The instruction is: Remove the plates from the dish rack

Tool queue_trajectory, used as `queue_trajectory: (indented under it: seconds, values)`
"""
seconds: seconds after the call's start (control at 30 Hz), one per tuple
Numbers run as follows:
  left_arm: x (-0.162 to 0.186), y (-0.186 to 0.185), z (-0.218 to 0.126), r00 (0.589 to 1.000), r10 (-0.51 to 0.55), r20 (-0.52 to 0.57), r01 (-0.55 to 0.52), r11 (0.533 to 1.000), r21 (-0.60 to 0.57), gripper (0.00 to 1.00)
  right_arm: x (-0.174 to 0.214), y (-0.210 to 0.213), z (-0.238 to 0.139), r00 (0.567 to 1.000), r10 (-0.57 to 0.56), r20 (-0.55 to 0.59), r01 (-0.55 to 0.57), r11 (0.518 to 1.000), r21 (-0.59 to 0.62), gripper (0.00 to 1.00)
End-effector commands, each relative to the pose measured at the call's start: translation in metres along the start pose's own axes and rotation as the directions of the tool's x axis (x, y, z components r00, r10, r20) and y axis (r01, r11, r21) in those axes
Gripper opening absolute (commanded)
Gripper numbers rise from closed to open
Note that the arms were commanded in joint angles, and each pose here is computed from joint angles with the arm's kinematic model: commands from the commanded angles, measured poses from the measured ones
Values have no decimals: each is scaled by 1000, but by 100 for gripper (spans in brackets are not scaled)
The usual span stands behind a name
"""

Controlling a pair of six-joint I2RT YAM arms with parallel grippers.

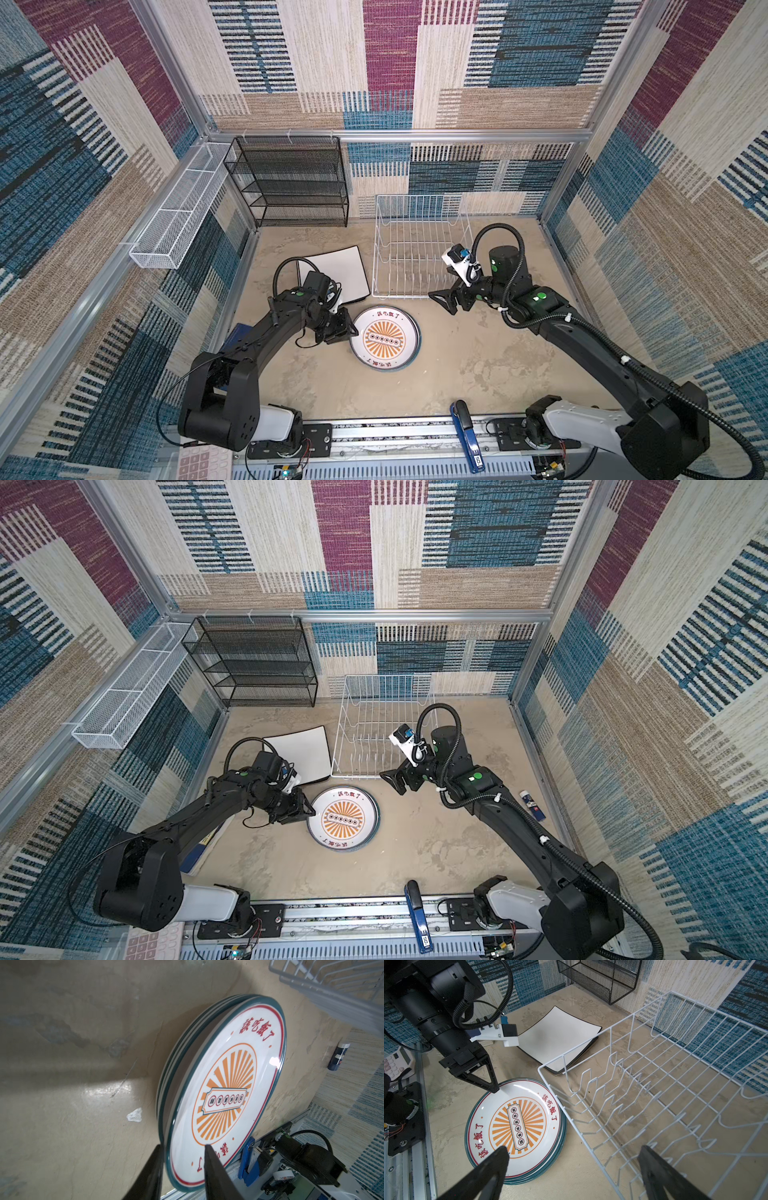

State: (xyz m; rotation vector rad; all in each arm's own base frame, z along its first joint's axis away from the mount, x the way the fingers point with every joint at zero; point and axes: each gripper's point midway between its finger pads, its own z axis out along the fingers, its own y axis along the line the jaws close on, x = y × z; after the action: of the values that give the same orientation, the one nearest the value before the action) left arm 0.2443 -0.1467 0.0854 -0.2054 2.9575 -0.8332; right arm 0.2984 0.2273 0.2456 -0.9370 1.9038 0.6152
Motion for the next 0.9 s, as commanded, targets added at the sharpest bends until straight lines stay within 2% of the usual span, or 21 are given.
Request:
queue_trajectory:
  seconds: [0.0,0.1,0.27,0.4,0.5,0.6,0.67,0.77,0.83,0.87]
  values:
    - [-2,-1,-3,1000,24,9,-24,1000,-5,36,-6,-1,-1,1000,-6,23,6,1000,7,99]
    - [-3,-1,-6,999,28,27,-27,1000,-13,42,-5,-2,-1,1000,-9,22,9,1000,14,99]
    - [-6,0,-19,997,36,69,-32,998,-57,58,-9,-7,-4,999,-9,37,7,999,51,99]
    - [-14,-5,-42,987,72,147,-59,994,-92,65,-16,-18,-13,996,-30,80,18,990,139,99]
    - [-26,-18,-70,960,142,241,-119,987,-109,69,-26,-31,-26,990,-50,128,17,970,241,99]
    - [-39,-32,-103,906,238,349,-199,969,-145,75,-36,-54,-49,981,-68,183,-13,913,408,99]
    - [-48,-38,-127,856,300,422,-235,951,-199,78,-42,-66,-66,971,-89,220,-34,866,499,99]
    - [-63,-44,-166,749,375,547,-249,923,-292,84,-47,-78,-94,951,-120,285,-81,793,604,99]
    - [-73,-49,-190,654,413,634,-248,909,-336,99,-49,-83,-112,930,-132,342,-130,752,646,99]
    - [-76,-50,-198,614,425,665,-246,904,-351,100,-48,-86,-119,922,-134,363,-152,738,658,99]
